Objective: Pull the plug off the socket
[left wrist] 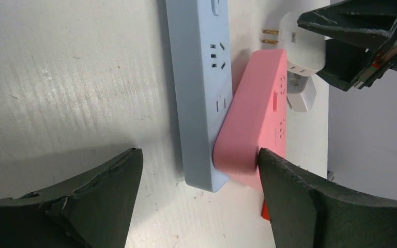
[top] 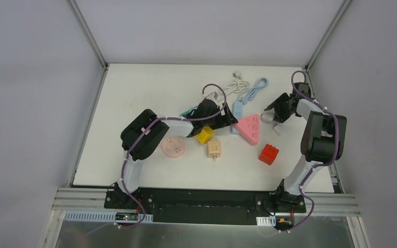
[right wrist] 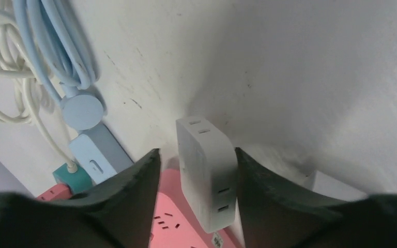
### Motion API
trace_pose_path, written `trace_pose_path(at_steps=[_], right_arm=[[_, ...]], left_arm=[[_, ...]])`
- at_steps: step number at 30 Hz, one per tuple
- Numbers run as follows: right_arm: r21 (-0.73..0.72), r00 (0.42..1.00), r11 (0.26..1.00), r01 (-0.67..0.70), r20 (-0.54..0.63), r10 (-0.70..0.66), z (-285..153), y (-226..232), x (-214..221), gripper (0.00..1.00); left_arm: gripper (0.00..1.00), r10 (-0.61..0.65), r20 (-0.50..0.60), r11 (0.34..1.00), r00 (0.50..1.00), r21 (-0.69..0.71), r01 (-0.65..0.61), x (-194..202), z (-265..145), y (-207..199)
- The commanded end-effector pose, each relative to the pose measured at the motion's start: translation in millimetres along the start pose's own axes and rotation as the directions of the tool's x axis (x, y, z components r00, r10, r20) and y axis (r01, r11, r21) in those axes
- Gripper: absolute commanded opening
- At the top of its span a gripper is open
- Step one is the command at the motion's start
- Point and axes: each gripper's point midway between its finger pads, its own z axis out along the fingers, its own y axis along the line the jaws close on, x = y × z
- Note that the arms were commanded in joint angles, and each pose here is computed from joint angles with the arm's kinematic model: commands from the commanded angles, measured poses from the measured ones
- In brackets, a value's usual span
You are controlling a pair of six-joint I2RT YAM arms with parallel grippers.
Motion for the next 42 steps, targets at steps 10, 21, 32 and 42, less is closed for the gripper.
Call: trace_pose_path(at_steps=[10,21,32,42], right_arm=[[-0.039,0.988,0.999,0.021,0.157,-0.014,-40.9,13.3,-22.0,0.83],[-0.209,0.982,0.976,0.053,0.188,-0.013,-99.4,37.1,26.2,0.83],[-0.261,0.994,0.962,0.078,0.095,-0.055,-93.6,31.0,82.0,0.81],[-0.249,0.995,0.964,0.092,0.067,-0.078,-86.7,19.2,97.5,0.80]], left_arm=[[0.85,0.177,0.021,0.980,0.984,0.091,-0.178,-29.0,-26.1,-50.8],[0.76,0.183,-0.079,0.962,0.980,-0.193,-0.195,-53.3,-12.9,-21.7],[0.52,0.137,-0.131,0.954,0.982,-0.251,-0.167,-53.1,12.9,-8.6],[0.41,0.062,-0.241,0.969,0.968,-0.219,-0.117,-21.2,26.6,0.2]])
